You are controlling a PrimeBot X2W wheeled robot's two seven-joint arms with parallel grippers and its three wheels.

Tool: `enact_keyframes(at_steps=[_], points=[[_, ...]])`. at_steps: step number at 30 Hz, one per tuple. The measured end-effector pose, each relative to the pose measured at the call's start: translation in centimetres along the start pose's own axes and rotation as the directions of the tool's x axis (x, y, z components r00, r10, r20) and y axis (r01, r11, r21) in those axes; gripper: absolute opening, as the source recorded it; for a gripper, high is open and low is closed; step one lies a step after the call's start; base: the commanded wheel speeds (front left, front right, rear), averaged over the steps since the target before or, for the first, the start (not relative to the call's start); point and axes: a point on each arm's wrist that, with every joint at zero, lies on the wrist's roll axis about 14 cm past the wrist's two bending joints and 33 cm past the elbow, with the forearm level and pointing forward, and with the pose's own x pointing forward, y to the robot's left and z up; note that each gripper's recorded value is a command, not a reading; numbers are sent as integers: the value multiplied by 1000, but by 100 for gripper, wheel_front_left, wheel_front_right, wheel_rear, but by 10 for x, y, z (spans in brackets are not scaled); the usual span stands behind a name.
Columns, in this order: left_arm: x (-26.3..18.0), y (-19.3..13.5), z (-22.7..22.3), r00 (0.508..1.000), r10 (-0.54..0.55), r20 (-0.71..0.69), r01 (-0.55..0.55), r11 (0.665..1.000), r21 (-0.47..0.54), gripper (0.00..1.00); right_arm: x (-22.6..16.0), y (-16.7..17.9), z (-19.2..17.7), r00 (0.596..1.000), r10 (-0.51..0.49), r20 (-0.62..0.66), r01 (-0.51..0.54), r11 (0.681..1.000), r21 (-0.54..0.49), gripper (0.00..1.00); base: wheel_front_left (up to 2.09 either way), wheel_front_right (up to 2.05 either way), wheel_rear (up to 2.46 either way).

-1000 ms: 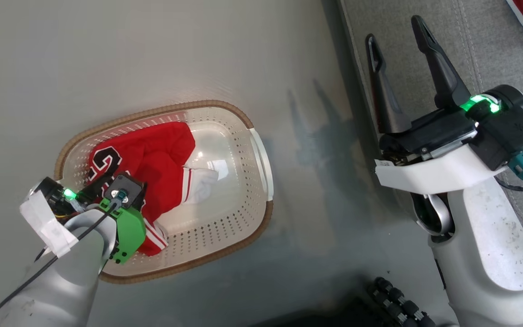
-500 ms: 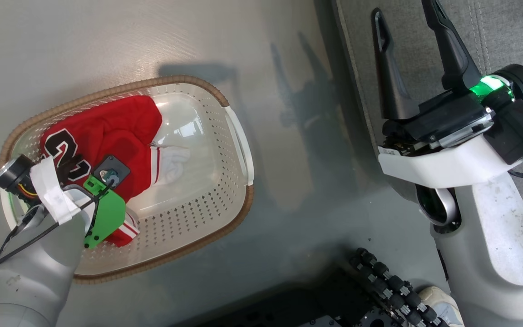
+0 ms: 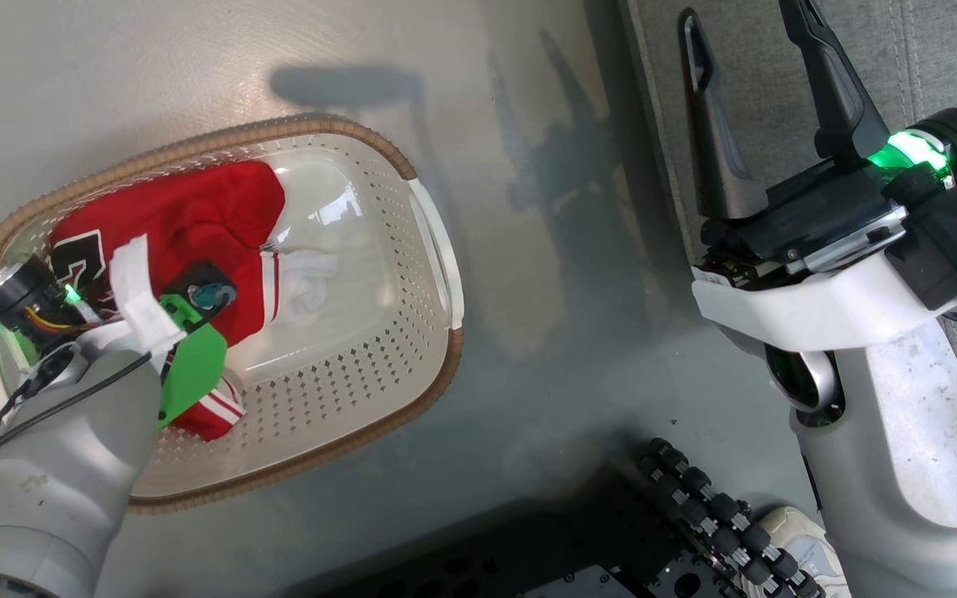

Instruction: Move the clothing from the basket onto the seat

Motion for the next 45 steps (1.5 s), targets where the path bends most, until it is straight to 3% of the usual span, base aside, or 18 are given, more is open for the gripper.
enact_keyframes(at_steps=[1,2,3,4,11,23,32,45], points=[[1,-1,1,1000,-3,-5,3,1000,6,100,0,0,-1,1000,2,-3,-2,1000,-5,100,0,0,0],[1,-3,2,1000,-6,-10,6,1000,7,45,0,1,-3,1000,4,-5,-4,1000,-8,100,0,0,0],[2,-4,3,1000,-11,-17,11,1000,11,11,0,1,-3,1000,5,-6,-5,1000,-10,100,0,0,0],[2,-5,4,1000,-14,-20,15,1000,15,0,1,1,-4,1000,6,-8,-6,1000,-12,100,0,0,0],[0,-8,13,1000,-13,-14,14,1000,28,0,1,2,-3,1000,8,-6,-8,1000,-27,100,0,0,0],[-40,-13,71,963,14,269,6,997,-71,0,-1,5,28,999,9,51,-7,999,-33,100,0,0,0],[-93,-2,119,884,72,463,-12,991,-132,0,-11,11,52,997,11,78,-8,999,-31,100,0,0,0],[-179,11,135,732,203,651,-26,962,-271,0,-39,26,85,994,17,107,-15,1000,-20,100,0,0,0]])
